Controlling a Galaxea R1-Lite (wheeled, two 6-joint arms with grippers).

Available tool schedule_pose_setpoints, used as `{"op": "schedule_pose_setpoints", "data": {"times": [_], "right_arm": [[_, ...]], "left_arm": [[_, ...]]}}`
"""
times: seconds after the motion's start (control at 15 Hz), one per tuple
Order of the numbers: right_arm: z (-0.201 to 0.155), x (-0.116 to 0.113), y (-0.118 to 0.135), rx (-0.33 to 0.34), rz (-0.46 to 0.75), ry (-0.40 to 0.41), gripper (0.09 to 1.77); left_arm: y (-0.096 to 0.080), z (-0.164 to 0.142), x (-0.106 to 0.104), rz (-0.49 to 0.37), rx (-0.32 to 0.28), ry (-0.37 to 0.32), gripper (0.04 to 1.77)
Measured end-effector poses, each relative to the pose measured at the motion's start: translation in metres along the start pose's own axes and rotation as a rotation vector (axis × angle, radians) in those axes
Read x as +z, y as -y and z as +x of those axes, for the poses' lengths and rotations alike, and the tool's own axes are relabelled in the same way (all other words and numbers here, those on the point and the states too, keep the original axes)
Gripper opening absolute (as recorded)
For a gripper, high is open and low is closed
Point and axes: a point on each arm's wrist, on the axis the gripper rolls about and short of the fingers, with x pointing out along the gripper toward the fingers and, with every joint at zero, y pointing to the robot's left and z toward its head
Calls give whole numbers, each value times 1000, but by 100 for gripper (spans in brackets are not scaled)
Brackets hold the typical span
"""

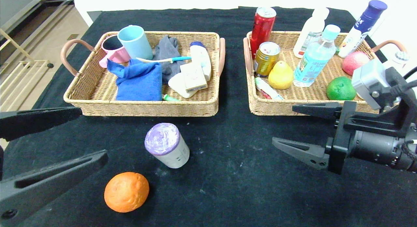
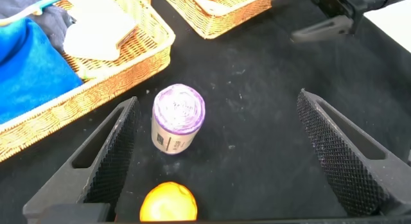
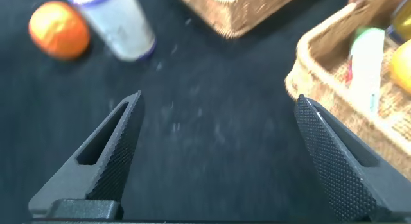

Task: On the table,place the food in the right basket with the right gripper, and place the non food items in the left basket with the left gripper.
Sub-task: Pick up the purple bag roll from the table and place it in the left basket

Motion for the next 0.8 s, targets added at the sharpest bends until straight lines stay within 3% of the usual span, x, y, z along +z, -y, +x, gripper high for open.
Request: {"op": "schedule_pose_setpoints", "data": {"times": [0.27, 0.47, 0.8], "right_arm": [[-18, -15, 7, 26, 2, 6, 170], [-32, -25, 14, 31, -8, 60, 170], [-45, -41, 12, 10, 11, 73, 170]], "left_arm": [[0, 2, -3, 4, -5, -12, 176], [-1, 3, -4, 8, -2, -17, 176], [-2, 3, -2, 24, 38, -13, 176]]}}
